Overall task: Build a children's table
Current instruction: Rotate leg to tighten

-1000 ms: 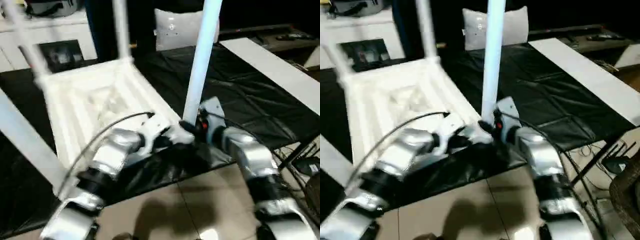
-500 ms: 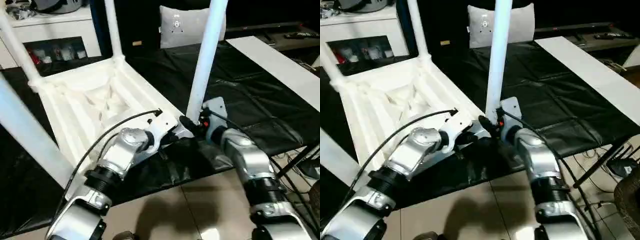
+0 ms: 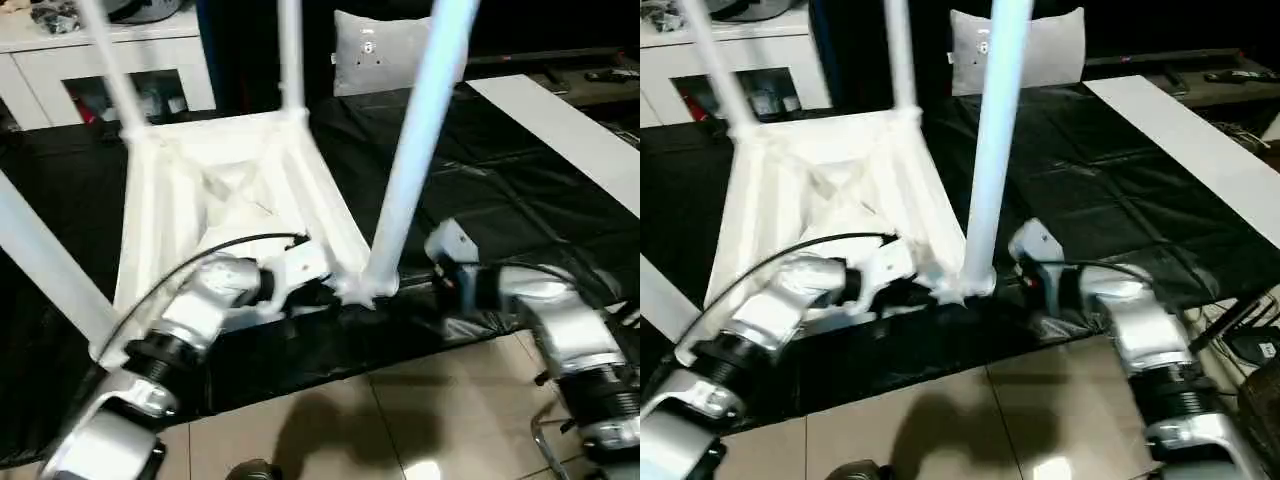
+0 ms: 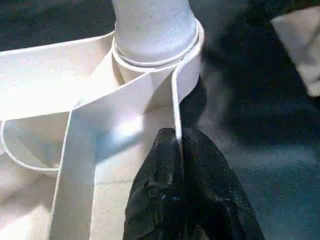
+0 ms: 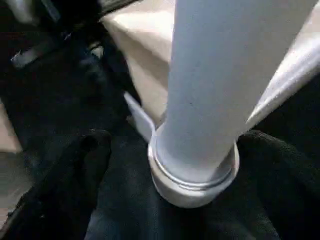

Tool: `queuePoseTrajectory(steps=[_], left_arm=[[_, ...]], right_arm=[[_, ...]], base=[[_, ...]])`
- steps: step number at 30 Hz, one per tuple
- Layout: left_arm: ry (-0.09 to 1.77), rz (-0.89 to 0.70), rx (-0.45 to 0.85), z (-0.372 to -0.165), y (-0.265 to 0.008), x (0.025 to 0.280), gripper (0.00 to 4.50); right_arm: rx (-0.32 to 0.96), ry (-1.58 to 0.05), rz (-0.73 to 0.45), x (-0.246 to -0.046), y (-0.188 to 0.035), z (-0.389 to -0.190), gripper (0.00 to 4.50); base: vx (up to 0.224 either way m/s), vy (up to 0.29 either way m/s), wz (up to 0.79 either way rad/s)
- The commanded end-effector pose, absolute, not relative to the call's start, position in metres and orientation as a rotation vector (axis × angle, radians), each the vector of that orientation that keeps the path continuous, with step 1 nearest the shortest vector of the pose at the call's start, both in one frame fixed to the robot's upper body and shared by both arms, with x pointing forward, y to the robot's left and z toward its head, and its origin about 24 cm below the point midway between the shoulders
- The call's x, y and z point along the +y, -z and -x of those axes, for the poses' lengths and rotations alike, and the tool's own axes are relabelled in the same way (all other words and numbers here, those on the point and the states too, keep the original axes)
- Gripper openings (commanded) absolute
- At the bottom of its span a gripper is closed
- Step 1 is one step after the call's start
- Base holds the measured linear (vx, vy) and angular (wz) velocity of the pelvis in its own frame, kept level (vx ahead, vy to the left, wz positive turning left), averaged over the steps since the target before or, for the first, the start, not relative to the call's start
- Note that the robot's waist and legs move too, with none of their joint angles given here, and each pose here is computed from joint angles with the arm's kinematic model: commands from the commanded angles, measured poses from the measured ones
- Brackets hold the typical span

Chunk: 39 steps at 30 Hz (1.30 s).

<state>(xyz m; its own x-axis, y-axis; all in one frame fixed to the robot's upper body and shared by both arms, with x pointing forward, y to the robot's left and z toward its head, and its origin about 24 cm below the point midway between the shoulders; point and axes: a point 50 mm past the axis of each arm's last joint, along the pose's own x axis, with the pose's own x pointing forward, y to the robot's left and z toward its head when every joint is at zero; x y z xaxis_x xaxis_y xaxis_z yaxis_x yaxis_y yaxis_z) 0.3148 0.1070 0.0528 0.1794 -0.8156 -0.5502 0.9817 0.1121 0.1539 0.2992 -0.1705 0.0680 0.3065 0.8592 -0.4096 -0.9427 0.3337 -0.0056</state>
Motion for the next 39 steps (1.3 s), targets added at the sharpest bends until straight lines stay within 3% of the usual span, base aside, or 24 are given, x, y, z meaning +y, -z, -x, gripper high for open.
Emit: queuePoseTrajectory(steps=[1, 5, 9, 10, 16, 26, 31, 35, 37, 39], left_arm=[[1.537, -0.620, 0.365, -0.308, -0.056, 0.099, 0.00], [1.628, -0.630, 0.355, -0.302, -0.060, 0.099, 0.00], [1.678, -0.626, 0.353, -0.299, -0.061, 0.098, 0.00], [1.691, -0.622, 0.350, -0.298, -0.061, 0.098, 0.00], [1.719, -0.630, 0.350, -0.297, -0.061, 0.099, 0.00], [1.705, -0.631, 0.345, -0.298, -0.061, 0.100, 0.00], [1.618, -0.584, 0.358, -0.301, -0.059, 0.101, 0.00], [1.456, -0.501, 0.329, -0.308, -0.062, 0.090, 0.00], [1.340, -0.430, 0.327, -0.312, -0.063, 0.078, 0.00], [1.286, -0.401, 0.337, -0.314, -0.062, 0.072, 0.00]], right_arm=[[0.354, -1.307, 0.274, -0.169, -0.072, -0.299, 4.29], [0.348, -1.355, 0.267, -0.168, -0.074, -0.300, 4.16], [0.346, -1.394, 0.256, -0.163, -0.074, -0.299, 3.79], [0.342, -1.413, 0.242, -0.161, -0.073, -0.298, 3.52], [0.351, -1.458, 0.222, -0.159, -0.071, -0.296, 3.09], [0.345, -1.475, 0.169, -0.159, -0.071, -0.295, 2.18], [0.330, -1.465, 0.104, -0.152, -0.071, -0.293, 2.04], [0.349, -1.369, 0.062, -0.141, -0.063, -0.293, 1.99], [0.375, -1.175, 0.042, -0.127, -0.055, -0.303, 1.99], [0.397, -1.081, 0.028, -0.119, -0.051, -0.308, 1.99]], base=[[0.000, 0.000, 0.00], [0.000, 0.000, 0.00], [0.000, 0.000, 0.00], [0.000, 0.000, 0.00], [0.000, 0.000, 0.00], [0.000, 0.000, 0.00], [0.000, 0.000, 0.00], [0.000, 0.000, 0.00], [0.000, 0.000, 0.00], [0.000, 0.000, 0.00]])
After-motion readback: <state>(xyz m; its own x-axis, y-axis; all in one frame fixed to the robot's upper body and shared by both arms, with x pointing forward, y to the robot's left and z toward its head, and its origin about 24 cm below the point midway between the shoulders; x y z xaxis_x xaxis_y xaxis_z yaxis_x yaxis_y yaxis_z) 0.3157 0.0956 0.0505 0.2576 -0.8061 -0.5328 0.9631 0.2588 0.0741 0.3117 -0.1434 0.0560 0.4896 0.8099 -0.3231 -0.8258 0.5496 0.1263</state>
